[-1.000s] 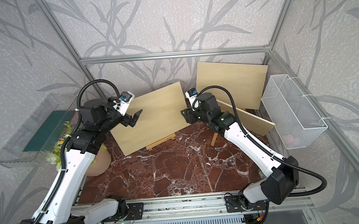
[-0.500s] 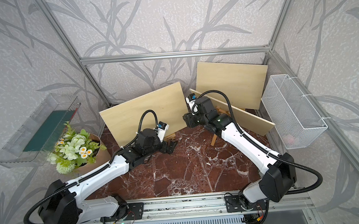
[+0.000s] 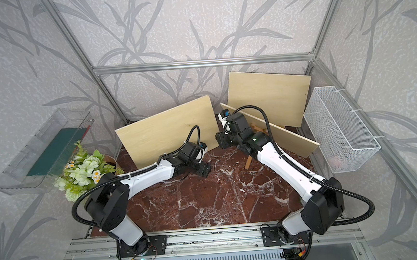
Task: Assemble the easel
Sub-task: Move the easel to the corner of the board.
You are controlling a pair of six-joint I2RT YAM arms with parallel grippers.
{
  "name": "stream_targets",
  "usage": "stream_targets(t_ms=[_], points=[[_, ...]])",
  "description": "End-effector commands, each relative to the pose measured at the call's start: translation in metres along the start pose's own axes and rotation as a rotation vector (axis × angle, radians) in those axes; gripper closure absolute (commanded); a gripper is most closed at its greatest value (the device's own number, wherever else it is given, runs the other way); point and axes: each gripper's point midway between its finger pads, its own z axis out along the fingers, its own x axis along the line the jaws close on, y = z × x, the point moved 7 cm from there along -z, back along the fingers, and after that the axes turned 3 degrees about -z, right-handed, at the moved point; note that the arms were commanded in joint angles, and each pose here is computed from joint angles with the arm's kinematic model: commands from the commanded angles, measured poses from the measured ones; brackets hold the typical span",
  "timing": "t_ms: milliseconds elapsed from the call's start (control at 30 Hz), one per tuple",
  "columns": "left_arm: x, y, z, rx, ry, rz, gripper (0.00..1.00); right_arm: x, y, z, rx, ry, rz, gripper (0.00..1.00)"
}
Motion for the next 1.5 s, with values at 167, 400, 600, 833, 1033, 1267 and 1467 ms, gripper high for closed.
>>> stream_targets(t_ms=[167, 400, 600, 833, 1033, 1267, 1467], points=[[0.028, -0.010, 0.027, 0.145, 0.070, -0.048, 0.16, -0.003, 0.003, -0.010, -0.013, -0.016, -0.002, 0.42], [0.080, 0.002, 0.031, 0.128, 0.186, -0.158, 0.15, -0.002, 0.003, -0.009, -0.013, -0.007, -0.002, 0.42], [0.118, 0.025, 0.032, 0.077, 0.224, -0.248, 0.15, -0.002, 0.000, -0.004, 0.004, 0.002, 0.000, 0.42], [0.157, 0.048, 0.034, 0.047, 0.239, -0.354, 0.15, -0.002, -0.010, 0.009, 0.066, 0.011, 0.010, 0.42], [0.163, 0.066, 0.022, -0.008, 0.183, -0.391, 0.13, -0.005, -0.032, 0.024, 0.138, -0.002, 0.027, 0.42], [0.133, 0.072, -0.016, -0.109, 0.128, -0.366, 0.10, -0.033, -0.075, 0.016, 0.261, -0.083, 0.145, 0.42], [0.099, 0.066, -0.046, -0.192, 0.132, -0.321, 0.08, -0.075, -0.122, -0.002, 0.402, -0.219, 0.269, 0.42]])
